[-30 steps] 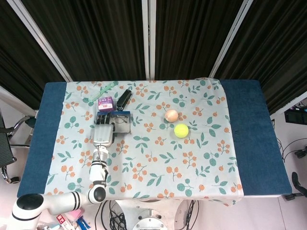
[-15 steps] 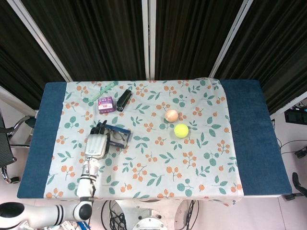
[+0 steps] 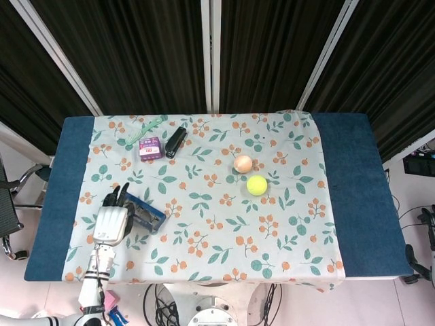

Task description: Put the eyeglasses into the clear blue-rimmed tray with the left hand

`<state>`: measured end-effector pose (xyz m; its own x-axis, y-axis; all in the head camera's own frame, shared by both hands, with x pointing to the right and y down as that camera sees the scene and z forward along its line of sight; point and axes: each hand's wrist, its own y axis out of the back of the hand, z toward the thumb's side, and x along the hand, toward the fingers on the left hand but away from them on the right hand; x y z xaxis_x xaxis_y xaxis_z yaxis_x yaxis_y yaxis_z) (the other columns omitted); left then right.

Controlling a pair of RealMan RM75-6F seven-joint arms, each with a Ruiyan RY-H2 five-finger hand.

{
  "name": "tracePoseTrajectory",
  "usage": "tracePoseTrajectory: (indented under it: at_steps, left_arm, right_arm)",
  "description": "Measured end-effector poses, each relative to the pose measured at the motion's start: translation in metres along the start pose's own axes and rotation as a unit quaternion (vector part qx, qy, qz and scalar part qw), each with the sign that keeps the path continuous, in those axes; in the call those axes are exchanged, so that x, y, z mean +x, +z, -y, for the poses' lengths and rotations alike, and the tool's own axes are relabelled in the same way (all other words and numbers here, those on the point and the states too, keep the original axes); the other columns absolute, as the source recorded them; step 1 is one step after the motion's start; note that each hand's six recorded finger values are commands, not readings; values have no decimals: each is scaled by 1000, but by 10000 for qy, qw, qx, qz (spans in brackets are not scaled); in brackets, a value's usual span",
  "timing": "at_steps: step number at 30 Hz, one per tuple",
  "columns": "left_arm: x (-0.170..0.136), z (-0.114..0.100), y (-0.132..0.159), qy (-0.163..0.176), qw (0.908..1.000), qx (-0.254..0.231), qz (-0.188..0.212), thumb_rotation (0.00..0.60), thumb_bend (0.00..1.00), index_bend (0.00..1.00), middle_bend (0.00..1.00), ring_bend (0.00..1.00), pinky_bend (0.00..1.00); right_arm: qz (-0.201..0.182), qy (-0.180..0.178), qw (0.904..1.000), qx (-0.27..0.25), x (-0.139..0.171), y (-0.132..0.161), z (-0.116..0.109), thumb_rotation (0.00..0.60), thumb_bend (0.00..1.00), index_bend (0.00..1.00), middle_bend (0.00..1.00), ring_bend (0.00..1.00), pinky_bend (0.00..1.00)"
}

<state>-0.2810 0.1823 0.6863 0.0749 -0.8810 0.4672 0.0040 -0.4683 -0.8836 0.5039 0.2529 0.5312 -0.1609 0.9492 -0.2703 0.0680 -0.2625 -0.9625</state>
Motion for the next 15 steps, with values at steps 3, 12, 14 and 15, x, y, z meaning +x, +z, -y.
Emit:
tracePoseTrajectory:
  at_steps: [3,12,14,15]
  left_arm:
    - [10,-5,6,49,9999,56,70,600,491,647,0,28,164]
    - [39,-4,20,-163,9968,770,108,600,491,676,0,28,164]
    - [44,-3,23,-214,9956,902,111,600,491,676,0,27,164]
    - [47,-2,24,-244,9947,994,108,600,491,677,0,28,164]
  right_arm:
    - [18,26,10000,7,0,0,1,600,326,0,0,0,0]
    - [19,109,9999,15,-2,-1,4,600,307,0,0,0,0]
    - [50,112,9999,17,-2,-3,4,600,305,0,0,0,0]
    - [61,112,9999,16,-2,-4,4,600,304,0,0,0,0]
